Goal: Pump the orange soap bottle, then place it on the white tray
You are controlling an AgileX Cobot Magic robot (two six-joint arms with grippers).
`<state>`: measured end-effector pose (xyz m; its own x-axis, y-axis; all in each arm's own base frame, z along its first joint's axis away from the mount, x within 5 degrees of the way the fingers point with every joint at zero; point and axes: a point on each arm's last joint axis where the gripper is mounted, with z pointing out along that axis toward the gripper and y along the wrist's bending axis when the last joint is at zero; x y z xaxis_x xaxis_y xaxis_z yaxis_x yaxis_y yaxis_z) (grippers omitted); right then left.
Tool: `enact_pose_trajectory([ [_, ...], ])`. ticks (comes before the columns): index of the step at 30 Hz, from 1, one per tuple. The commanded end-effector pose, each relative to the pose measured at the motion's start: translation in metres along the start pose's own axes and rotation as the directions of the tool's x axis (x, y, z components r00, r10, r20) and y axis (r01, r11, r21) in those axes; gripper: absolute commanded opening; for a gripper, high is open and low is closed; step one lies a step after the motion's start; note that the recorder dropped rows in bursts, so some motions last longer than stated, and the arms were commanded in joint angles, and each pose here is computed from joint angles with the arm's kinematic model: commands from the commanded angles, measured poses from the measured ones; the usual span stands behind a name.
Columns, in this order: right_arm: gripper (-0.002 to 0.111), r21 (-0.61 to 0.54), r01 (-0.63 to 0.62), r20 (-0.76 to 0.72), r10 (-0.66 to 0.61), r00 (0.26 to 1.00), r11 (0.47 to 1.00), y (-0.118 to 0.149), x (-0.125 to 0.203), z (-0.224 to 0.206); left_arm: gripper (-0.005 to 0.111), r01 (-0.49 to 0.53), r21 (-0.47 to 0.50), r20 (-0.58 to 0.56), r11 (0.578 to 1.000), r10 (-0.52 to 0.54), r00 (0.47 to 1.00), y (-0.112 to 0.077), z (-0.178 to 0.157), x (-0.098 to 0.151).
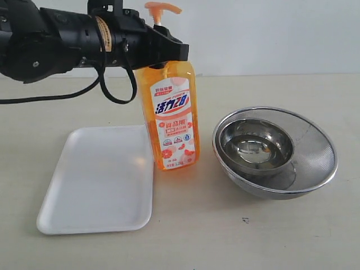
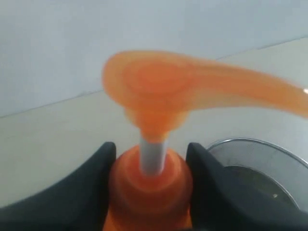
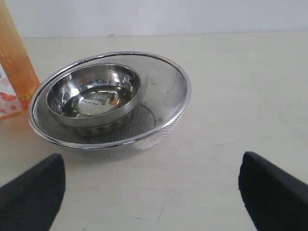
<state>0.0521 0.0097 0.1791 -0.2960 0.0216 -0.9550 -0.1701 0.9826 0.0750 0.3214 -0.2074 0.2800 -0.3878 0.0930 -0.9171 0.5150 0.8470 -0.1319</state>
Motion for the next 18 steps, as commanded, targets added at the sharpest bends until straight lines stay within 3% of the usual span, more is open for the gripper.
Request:
enact_pose_trajectory([
  [1,0.087,0.005,0.000,0.010,0.000,1.000,1.000,0.000,-0.001,0.000,0.005,0.041,0.084,0.113,0.996,-0.050,0.992,-0.009,-0.010,-0.014],
  [18,0.087,0.005,0.000,0.014,-0.001,1.000,1.000,0.000,-0.001,0.000,0.005,0.014,0.127,0.117,0.992,-0.029,0.993,-0.011,-0.010,0.004],
])
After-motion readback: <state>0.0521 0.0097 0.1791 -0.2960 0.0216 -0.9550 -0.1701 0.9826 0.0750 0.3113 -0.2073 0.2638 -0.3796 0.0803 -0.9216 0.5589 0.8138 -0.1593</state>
